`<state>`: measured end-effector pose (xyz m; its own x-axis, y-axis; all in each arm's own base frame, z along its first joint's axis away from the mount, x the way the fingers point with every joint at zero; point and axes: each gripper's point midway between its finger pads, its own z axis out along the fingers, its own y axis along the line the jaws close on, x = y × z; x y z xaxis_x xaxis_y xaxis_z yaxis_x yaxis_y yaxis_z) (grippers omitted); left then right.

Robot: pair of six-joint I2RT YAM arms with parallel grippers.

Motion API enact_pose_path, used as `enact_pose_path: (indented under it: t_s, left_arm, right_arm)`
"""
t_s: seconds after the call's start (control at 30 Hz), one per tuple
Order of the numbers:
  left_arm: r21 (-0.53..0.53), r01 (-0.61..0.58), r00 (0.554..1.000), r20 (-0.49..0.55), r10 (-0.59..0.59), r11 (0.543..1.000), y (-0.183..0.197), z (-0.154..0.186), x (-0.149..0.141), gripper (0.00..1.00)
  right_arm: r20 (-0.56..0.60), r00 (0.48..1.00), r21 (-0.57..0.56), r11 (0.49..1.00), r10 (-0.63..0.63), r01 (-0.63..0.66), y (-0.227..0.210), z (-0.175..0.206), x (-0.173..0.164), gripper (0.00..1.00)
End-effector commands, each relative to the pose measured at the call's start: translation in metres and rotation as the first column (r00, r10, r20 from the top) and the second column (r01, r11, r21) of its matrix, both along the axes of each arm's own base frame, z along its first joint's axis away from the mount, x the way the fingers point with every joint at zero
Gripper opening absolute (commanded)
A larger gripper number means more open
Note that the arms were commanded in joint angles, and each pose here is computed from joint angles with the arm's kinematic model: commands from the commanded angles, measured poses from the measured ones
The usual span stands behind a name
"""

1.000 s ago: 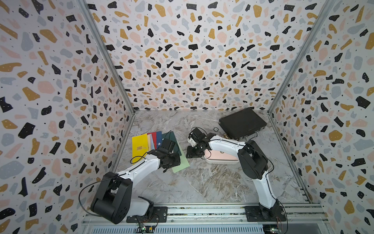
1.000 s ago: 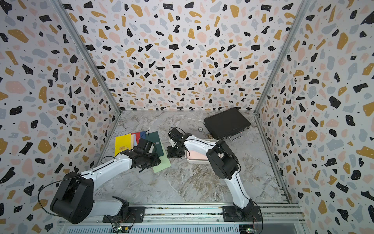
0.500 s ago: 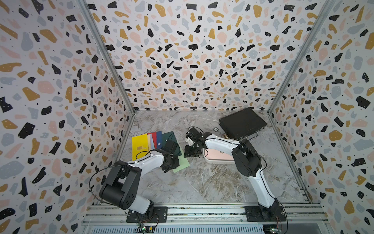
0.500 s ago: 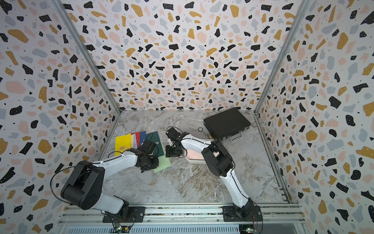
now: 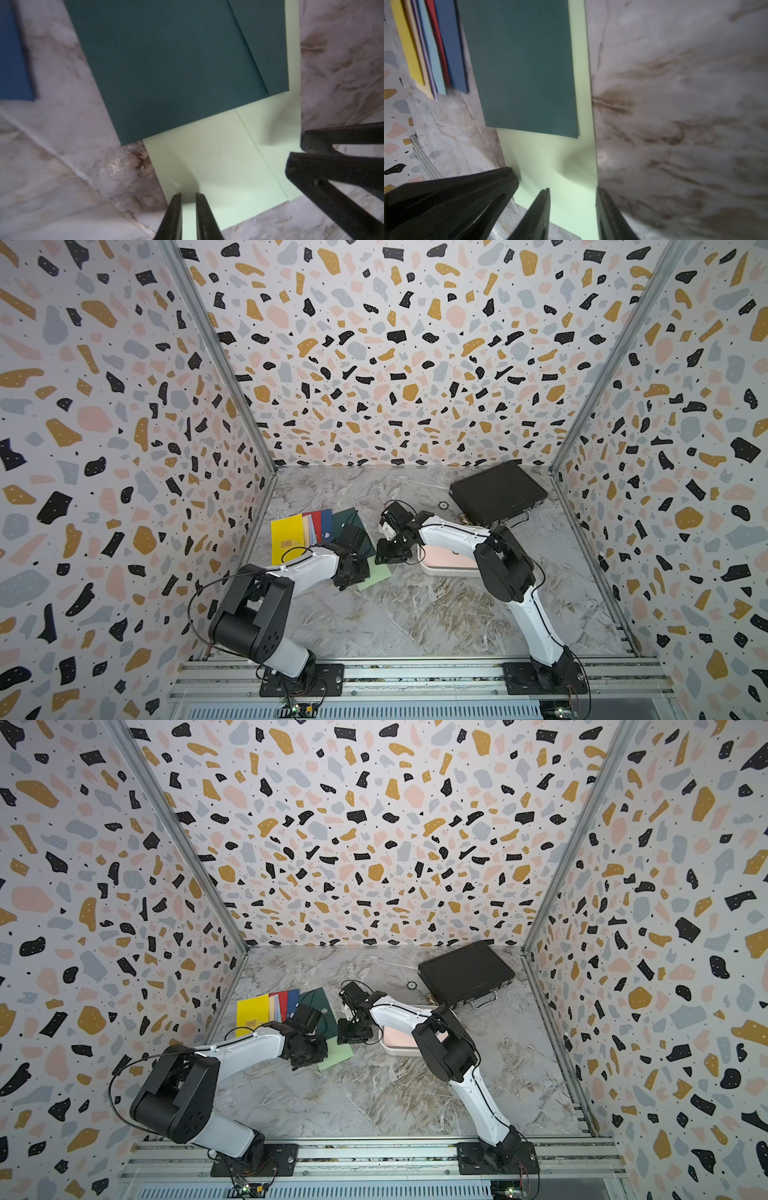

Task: Put the sealed envelopes into the storage box
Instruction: Adjust the envelope at the center of the board.

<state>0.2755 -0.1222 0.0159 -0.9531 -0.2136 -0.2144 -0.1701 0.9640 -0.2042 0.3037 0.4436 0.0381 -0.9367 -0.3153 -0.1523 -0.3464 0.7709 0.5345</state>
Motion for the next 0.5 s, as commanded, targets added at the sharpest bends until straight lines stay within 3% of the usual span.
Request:
enact_pose_path:
  t_s: [0.0,0.33,0.47]
  left_arm:
    - [0.017,-0.004,0.996,-0.088,0.005,1.0,0.005,-0.02,-0.018,0.18]
    - [0.005,0.0,0.996,-0.09,0.001,1.0,0.003,-0.021,-0.02,0.18]
    - [-0.028,0.007,0.996,-0.09,-0.01,1.0,-0.002,-0.021,-0.023,0.18]
  right_arm:
    - [-0.027,1.0,0.013,1.0,0.002,-0.002,0.005,0.002,-0.006,0.42]
    - [-0.039,0.999,0.109,0.994,-0.009,0.013,0.018,0.029,-0.006,0.42]
    - [0.028,1.0,0.053,0.999,-0.01,0.008,0.009,0.031,0.002,0.42]
